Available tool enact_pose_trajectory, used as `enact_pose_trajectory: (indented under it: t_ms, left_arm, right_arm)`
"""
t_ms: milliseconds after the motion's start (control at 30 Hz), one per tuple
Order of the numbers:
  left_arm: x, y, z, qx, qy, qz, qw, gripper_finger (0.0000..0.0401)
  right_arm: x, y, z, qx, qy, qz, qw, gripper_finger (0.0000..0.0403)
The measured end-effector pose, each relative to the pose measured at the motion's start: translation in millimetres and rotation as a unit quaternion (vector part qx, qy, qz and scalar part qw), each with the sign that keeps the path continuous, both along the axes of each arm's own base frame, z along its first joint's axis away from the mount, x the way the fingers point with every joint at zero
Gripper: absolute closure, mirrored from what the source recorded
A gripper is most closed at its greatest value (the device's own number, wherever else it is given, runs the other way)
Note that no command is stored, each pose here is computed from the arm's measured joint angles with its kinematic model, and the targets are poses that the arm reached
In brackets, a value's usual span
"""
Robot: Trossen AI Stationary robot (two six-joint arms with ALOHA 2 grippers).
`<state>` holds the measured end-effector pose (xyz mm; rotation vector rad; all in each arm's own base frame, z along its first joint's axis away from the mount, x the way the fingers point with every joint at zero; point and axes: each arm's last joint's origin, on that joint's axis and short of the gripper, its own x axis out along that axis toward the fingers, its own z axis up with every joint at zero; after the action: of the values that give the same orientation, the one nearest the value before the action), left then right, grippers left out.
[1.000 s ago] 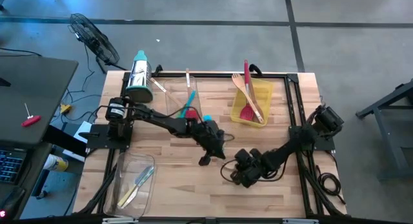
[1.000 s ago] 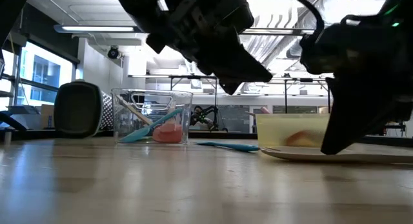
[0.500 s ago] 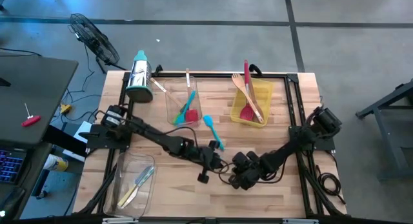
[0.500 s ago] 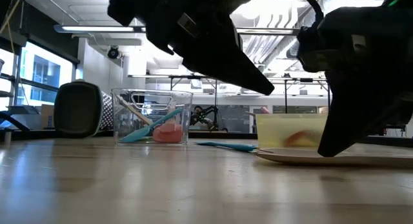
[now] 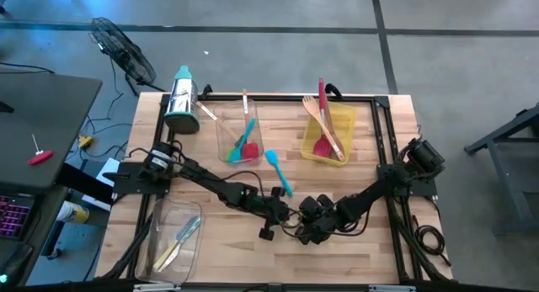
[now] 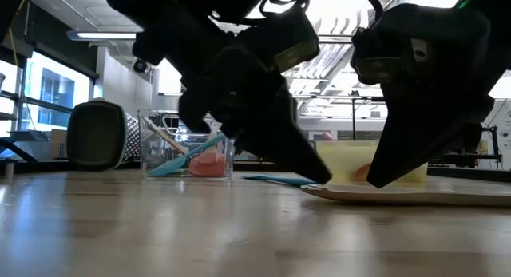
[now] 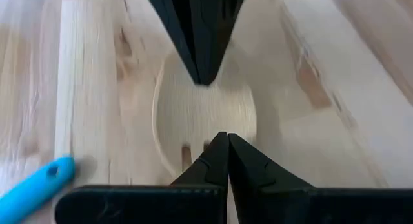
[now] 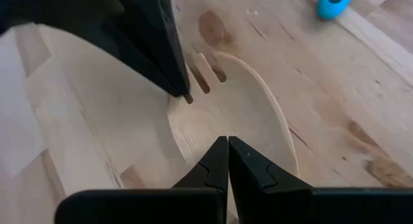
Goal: Pick & Place Kitchen Items
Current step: Put the light brown wooden serving spoon into the yellow bin
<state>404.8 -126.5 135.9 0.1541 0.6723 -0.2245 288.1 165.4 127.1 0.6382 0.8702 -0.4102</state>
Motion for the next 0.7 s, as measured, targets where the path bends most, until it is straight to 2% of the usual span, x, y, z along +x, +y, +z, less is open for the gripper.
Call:
enact_pose_trajectory:
  t_ms: [233, 467, 700]
  left_arm:
    - [1.3, -0.2, 0.5, -0.001, -0.007, 0.001, 1.0, 0.04]
    - [0.7, 0.3, -0.4, 0.003, -0.002, 0.002, 1.0, 0.04]
    - [-0.5, 0.7, -1.9, 0.006, 0.008, 0.002, 1.0, 0.04]
  right_arm:
    - [0.6, 0.1, 0.9, -0.001, -0.005, -0.002, 1.0, 0.04]
    - [-0.1, 2.3, 3.0, -0.028, -0.028, -0.012, 0.999, 0.0399]
    - [0.1, 6.3, 4.6, -0.022, -0.04, -0.007, 0.999, 0.0399]
